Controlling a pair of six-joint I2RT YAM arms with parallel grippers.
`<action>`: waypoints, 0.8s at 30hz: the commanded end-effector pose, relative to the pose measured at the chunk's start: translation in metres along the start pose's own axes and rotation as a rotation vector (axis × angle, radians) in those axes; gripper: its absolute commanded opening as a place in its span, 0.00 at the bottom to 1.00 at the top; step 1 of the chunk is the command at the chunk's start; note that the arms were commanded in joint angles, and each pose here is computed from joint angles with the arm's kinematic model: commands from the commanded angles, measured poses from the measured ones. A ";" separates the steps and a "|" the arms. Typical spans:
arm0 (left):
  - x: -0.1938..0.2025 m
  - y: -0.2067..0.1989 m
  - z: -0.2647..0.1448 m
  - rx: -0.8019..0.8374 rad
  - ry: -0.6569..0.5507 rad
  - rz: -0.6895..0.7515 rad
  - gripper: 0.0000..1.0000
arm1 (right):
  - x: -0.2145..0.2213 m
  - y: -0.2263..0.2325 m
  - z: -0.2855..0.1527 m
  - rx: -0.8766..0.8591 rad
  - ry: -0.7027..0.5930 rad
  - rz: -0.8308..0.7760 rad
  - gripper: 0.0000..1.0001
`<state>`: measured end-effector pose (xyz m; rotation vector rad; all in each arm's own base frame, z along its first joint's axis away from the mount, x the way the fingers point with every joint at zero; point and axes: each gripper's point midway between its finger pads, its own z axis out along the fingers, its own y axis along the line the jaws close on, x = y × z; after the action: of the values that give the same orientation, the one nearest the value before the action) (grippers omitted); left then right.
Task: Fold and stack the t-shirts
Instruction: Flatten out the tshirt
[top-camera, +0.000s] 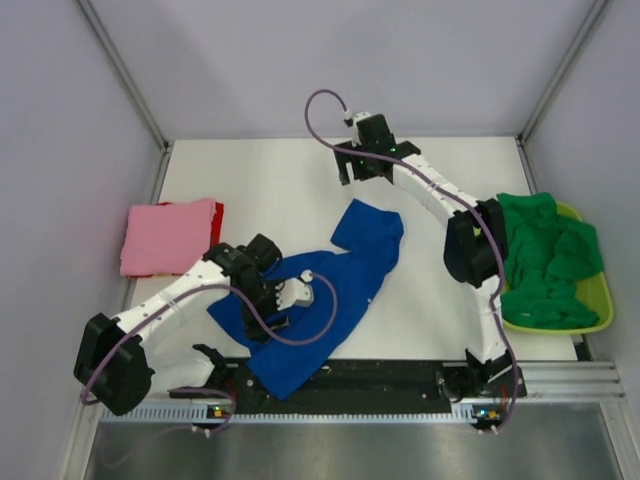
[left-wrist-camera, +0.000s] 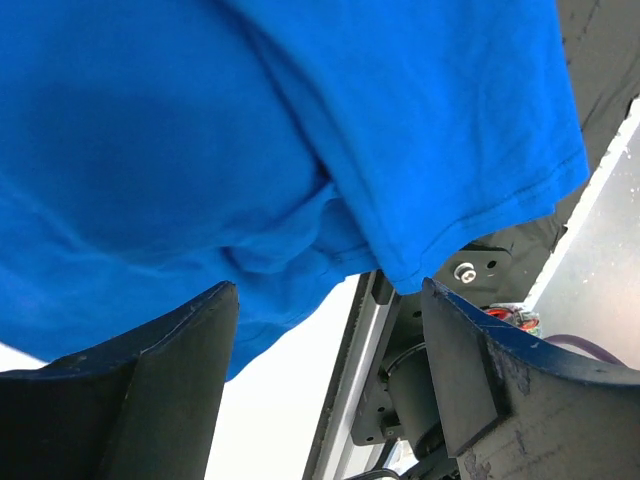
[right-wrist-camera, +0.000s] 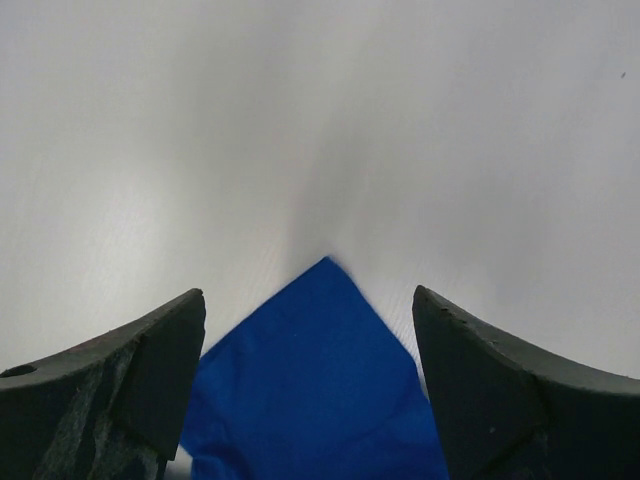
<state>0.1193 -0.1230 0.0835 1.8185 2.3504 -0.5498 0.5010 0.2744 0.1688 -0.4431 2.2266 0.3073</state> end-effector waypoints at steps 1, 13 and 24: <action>0.006 -0.014 0.013 0.037 0.049 0.037 0.78 | 0.051 -0.025 0.039 0.097 0.187 -0.027 0.83; 0.024 -0.010 0.050 0.086 0.179 0.007 0.76 | 0.129 0.002 0.081 0.072 0.352 -0.106 0.63; 0.022 -0.018 0.053 0.141 0.208 0.031 0.52 | 0.081 0.016 0.068 0.003 0.244 -0.077 0.00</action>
<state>0.0940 -0.1188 0.0269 2.0353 2.5029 -0.5046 0.4792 0.2861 0.0328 -0.6076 2.5091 0.1715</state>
